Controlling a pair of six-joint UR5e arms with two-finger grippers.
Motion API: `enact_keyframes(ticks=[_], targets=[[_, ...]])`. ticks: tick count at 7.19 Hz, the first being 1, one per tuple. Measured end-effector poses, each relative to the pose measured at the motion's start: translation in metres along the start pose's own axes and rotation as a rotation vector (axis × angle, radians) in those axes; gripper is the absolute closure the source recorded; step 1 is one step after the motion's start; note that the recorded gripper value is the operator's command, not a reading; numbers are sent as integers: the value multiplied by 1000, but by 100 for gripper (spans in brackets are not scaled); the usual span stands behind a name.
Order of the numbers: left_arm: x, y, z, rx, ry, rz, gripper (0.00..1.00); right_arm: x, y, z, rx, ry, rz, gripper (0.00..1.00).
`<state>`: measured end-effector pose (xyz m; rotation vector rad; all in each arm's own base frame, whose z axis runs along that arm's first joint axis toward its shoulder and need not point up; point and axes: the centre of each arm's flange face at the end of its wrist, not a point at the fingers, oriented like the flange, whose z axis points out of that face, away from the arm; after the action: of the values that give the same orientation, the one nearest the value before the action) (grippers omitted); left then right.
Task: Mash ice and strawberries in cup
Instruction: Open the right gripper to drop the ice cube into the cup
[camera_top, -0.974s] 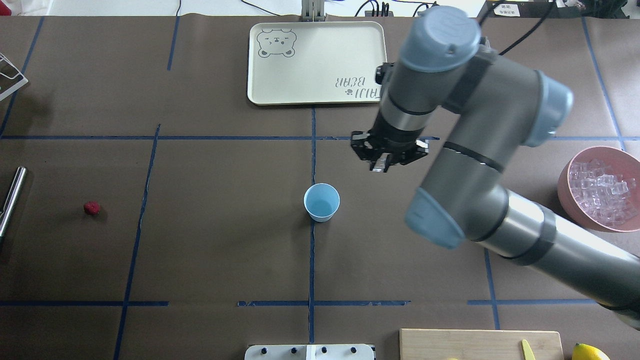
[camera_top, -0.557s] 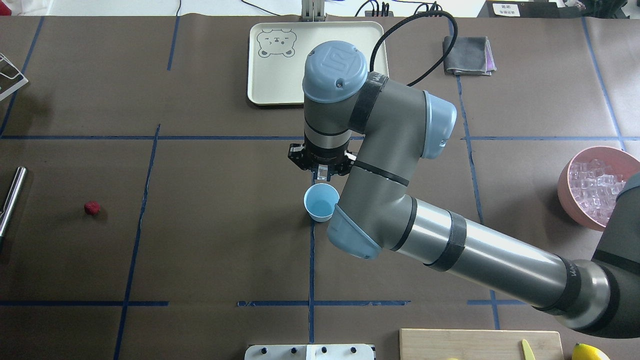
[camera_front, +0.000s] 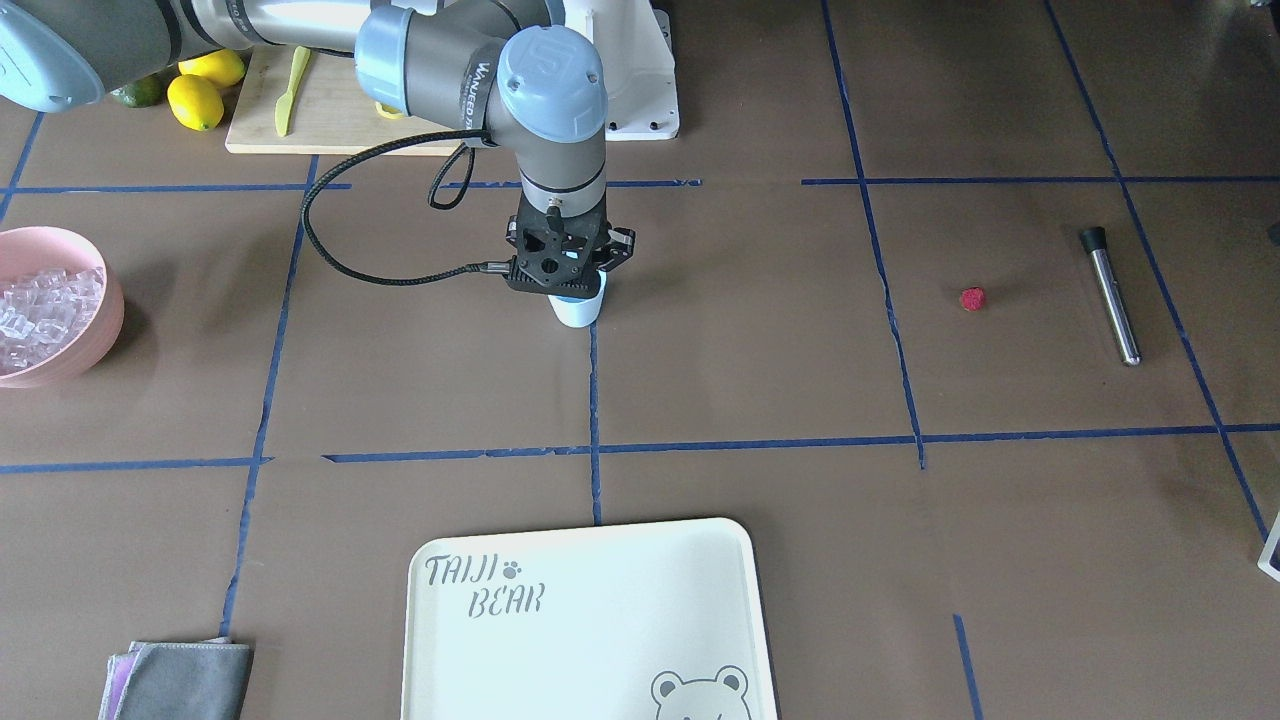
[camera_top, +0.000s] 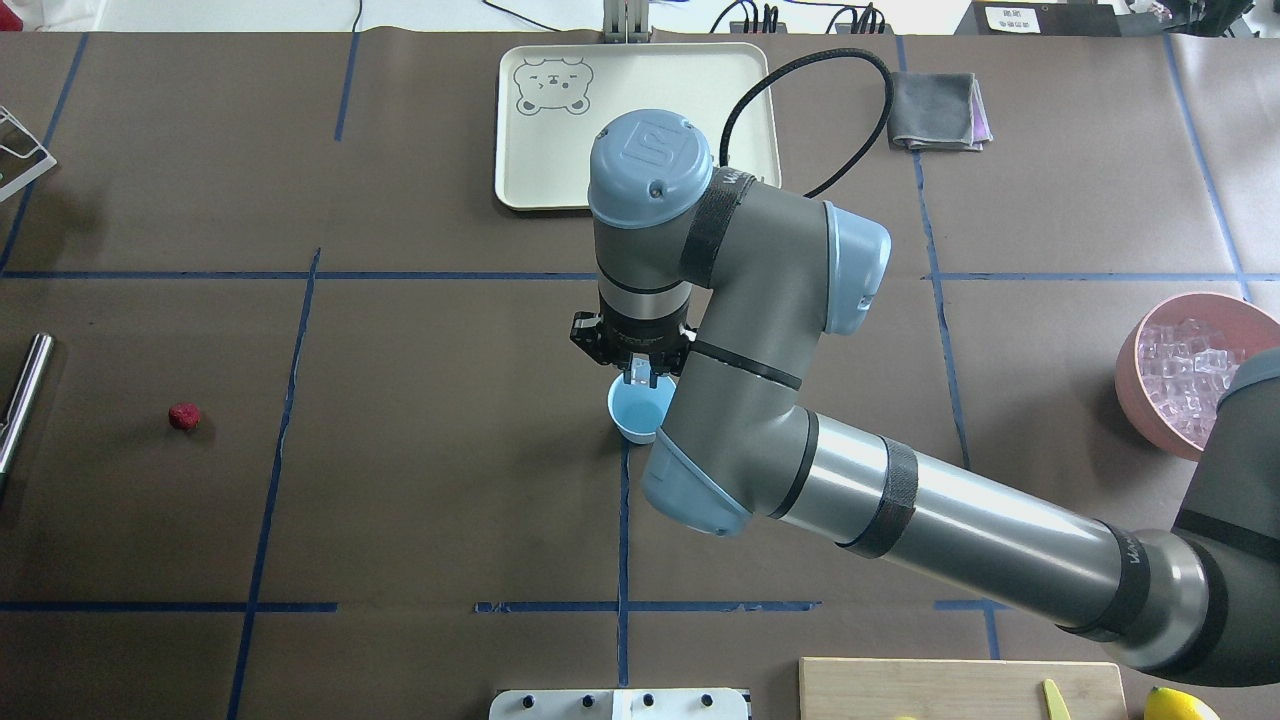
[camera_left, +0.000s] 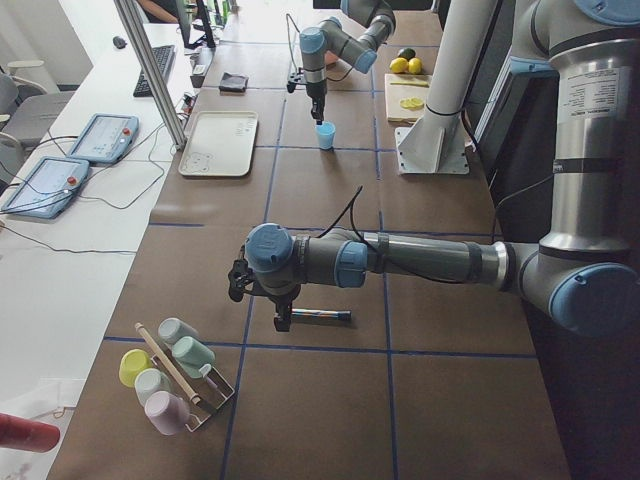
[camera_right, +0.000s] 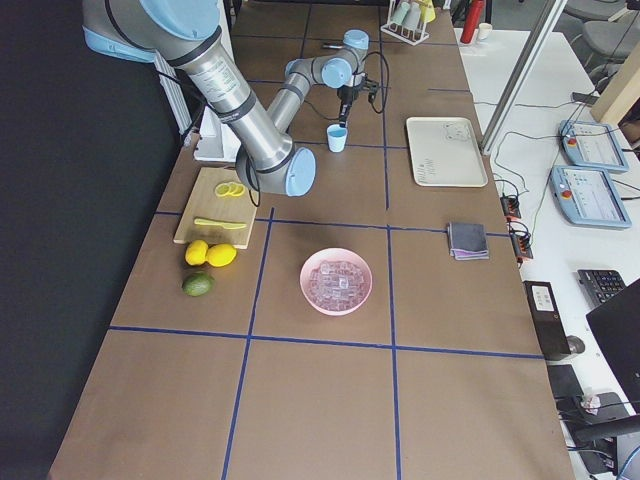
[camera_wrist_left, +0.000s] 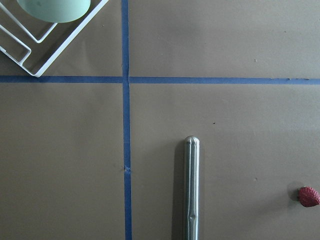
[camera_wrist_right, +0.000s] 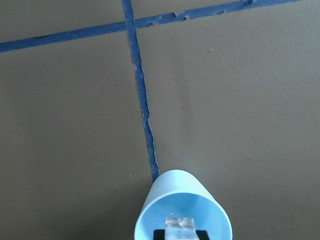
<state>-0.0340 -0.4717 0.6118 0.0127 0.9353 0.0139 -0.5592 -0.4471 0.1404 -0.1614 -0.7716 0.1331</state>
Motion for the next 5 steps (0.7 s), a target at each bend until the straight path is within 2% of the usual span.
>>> enact_keyframes(ticks=[1,2,3,4,5], targets=[[0,0,0,1,0,1,0,1,3,0,-21,1,4,86],[1,0,-1,2,0,3,0,1,3,1,-31,3,6,48],[2,-1,-1,3,0,4,0,2,3,2,-34,4,7,16],[2,-1,-2,3,1,5,0,3,3,3,-34,6,7,3],[3,-1,-2,4,1,5,0,3,3,2,-30,6,5,2]])
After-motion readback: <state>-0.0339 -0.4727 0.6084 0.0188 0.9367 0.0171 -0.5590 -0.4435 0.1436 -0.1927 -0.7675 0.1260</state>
